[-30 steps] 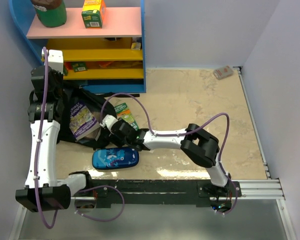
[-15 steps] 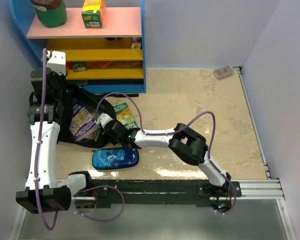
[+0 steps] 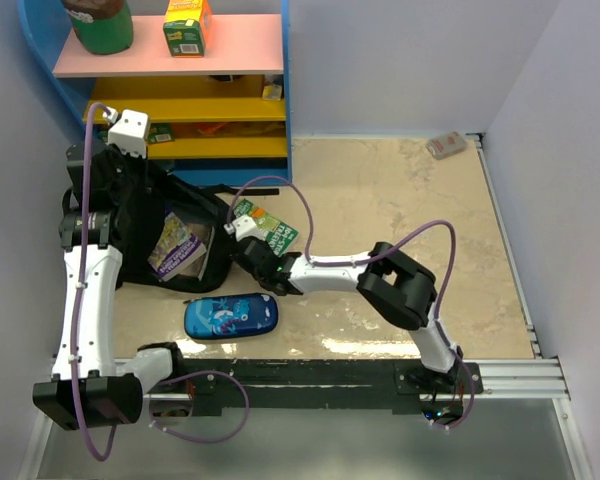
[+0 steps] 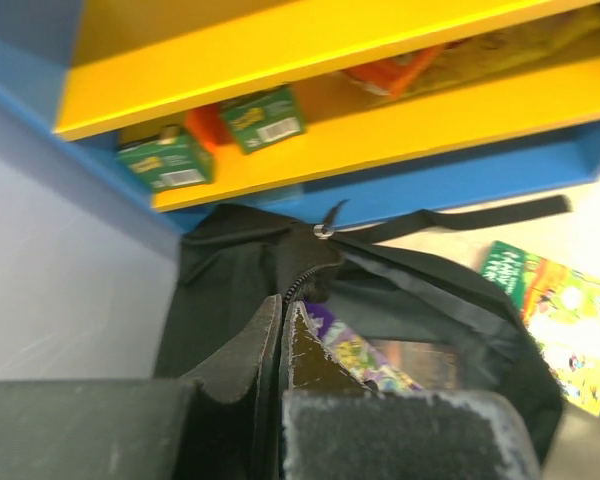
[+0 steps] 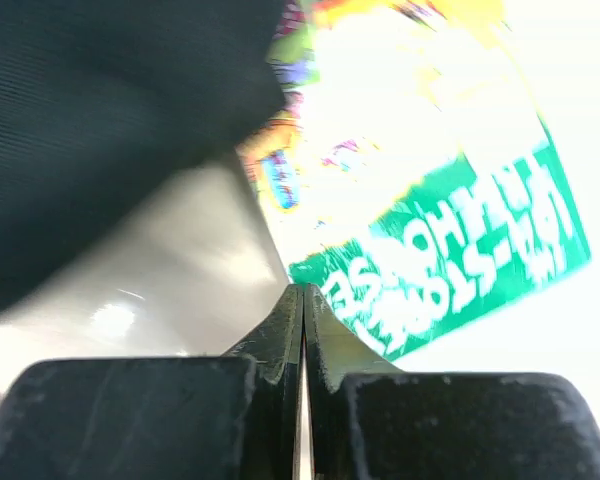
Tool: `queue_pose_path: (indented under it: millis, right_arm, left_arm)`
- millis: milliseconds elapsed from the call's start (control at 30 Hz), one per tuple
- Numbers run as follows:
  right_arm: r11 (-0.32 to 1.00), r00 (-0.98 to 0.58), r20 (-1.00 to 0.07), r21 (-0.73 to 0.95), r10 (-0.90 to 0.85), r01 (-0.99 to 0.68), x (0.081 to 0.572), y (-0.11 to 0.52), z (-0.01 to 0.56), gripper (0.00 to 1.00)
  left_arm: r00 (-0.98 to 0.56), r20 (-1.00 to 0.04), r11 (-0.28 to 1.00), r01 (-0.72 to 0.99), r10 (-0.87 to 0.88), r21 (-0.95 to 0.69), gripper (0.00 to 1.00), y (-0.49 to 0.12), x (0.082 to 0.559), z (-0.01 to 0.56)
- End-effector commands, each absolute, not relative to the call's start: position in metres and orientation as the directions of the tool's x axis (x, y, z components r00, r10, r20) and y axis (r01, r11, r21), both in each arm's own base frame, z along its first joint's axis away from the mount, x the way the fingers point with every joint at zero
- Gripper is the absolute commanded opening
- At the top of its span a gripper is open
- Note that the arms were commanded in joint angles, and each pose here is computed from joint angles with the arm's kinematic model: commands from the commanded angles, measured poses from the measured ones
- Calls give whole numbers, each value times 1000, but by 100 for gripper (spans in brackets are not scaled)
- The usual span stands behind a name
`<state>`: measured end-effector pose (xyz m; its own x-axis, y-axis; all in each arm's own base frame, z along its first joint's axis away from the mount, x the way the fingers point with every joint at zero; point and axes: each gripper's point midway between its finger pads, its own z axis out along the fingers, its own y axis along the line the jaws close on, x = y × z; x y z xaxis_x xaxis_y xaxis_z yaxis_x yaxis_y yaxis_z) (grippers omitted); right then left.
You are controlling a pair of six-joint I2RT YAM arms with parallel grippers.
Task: Pack the student bag
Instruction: Pick up the book from the center of the board.
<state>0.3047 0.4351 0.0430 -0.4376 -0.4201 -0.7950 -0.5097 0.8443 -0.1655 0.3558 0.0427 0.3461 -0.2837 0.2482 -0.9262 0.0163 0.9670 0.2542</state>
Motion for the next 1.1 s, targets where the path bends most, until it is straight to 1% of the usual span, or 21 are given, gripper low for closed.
queue_pose_path:
  millis: [0, 167, 300, 333, 367, 400, 500, 533, 567, 600, 633, 767, 833, 933, 1067]
  right_arm:
    - [872, -595, -643, -297, -483, -388, 283, 344, 0, 0]
    - [906, -634, -648, -272, -422, -325, 272, 315, 8, 0]
    - [899, -578, -706, -204, -409, -387, 275, 333, 41, 0]
    - [886, -554, -714, -211, -428, -412, 277, 337, 50, 7]
    - [883, -532, -733, -206, -425, -421, 281, 342, 62, 18]
    - [883, -500, -762, -194, -410, -428, 287, 352, 77, 36]
    - [858, -435, -788, -219, -436, -464, 300, 370, 98, 54]
    - [841, -410, -786, -245, -463, -482, 303, 374, 101, 69]
    - [831, -404, -776, -264, -485, -491, 306, 378, 95, 80]
    - [828, -386, -785, -270, -485, -492, 312, 385, 100, 91]
    - [815, -371, -777, -295, -509, -499, 315, 387, 99, 99]
    - [788, -374, -741, -330, -557, -521, 329, 395, 80, 99]
    - [771, -391, -717, -321, -577, -550, 333, 397, 67, 99]
    - [752, -410, -678, -332, -610, -570, 338, 391, 51, 99]
    - [771, -462, -642, -357, -612, -526, 351, 370, 36, 99]
  left_arm:
    - [-124, -968, 969, 146, 217, 198, 0, 11, 360, 379]
    - [-124, -975, 962, 226, 185, 154, 0, -4, 360, 373]
    - [-127, -975, 961, 235, 181, 148, 0, -6, 360, 369]
    - [-129, -975, 961, 234, 181, 148, 0, -6, 361, 368]
    - [-127, -975, 961, 235, 180, 147, 0, -6, 362, 369]
    - [-127, -975, 961, 235, 181, 148, 0, -6, 362, 369]
    - [-125, -974, 961, 231, 186, 154, 0, -5, 361, 369]
    - [-123, -974, 960, 230, 192, 161, 0, -5, 360, 369]
    - [-130, -973, 961, 224, 192, 160, 0, -3, 361, 367]
    - [-130, -972, 961, 223, 195, 163, 0, -3, 361, 367]
    - [-132, -970, 960, 221, 202, 170, 0, -2, 361, 366]
    - [-134, -968, 959, 216, 214, 182, 0, 0, 361, 364]
    - [-131, -966, 958, 216, 221, 190, 0, 0, 361, 364]
    - [-127, -964, 956, 211, 235, 206, 0, 2, 361, 364]
    - [-134, -962, 955, 212, 237, 206, 0, 3, 363, 359]
